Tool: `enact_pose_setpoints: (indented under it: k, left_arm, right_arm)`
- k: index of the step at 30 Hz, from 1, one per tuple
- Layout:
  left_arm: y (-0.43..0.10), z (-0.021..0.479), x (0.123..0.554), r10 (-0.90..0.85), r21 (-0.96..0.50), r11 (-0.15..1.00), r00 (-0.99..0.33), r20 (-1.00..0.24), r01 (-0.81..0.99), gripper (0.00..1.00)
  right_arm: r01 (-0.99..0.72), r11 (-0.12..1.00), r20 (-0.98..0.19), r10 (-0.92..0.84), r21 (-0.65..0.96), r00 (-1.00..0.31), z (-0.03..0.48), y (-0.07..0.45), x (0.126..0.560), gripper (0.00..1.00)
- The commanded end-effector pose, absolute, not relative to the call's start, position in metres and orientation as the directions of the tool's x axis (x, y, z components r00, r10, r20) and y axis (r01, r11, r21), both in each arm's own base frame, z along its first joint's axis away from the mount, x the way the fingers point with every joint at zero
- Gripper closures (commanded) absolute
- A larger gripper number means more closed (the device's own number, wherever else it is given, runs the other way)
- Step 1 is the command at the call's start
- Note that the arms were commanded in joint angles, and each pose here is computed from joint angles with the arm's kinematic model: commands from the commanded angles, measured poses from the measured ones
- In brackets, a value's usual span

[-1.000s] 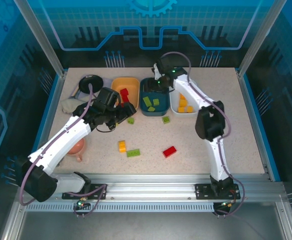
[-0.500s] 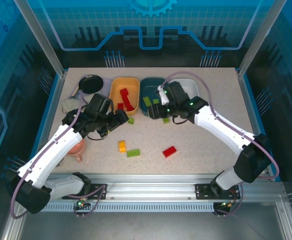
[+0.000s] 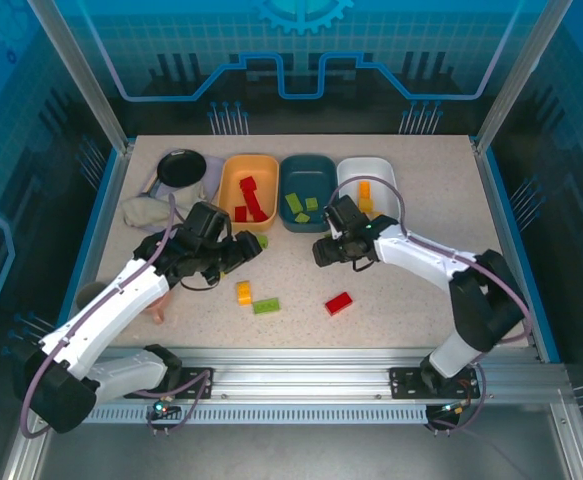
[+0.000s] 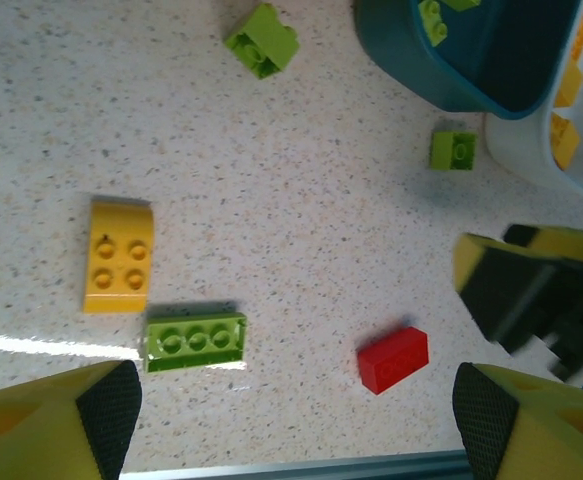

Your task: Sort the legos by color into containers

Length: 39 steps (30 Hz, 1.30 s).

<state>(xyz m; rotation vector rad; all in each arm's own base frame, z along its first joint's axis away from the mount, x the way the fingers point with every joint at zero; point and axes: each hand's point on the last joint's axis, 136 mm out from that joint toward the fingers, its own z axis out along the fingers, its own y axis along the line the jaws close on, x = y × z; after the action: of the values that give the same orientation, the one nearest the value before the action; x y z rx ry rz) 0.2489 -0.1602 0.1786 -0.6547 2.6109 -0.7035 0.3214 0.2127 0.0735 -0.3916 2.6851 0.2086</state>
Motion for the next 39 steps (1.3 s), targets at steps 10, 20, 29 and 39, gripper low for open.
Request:
enact_pose_setpoints:
  k: [10,20,29,39]
  left_arm:
    - [-0.178,0.189,0.251,-0.523,-0.669,0.698,-0.819,-0.234,-0.255,0.15]
    - [-0.175,0.19,0.246,-0.526,-0.667,0.698,-0.819,-0.228,-0.262,0.15]
    - [-0.175,0.19,0.245,-0.525,-0.664,0.7,-0.82,-0.228,-0.263,0.15]
    - [-0.173,0.212,0.256,-0.524,-0.65,0.72,-0.805,-0.278,-0.244,0.15]
  right_arm:
    - [-0.275,0.961,-0.452,-0.243,0.007,-0.858,0.041,0.214,0.377,0.29]
    - [-0.261,0.964,-0.422,-0.256,-0.046,-0.87,0.022,0.209,0.397,0.41]
    - [-0.296,0.955,-0.408,-0.284,-0.034,-0.868,0.022,0.216,0.393,0.68]
    - [-0.281,0.957,-0.537,-0.203,0.067,-0.819,0.126,0.231,0.355,0.71]
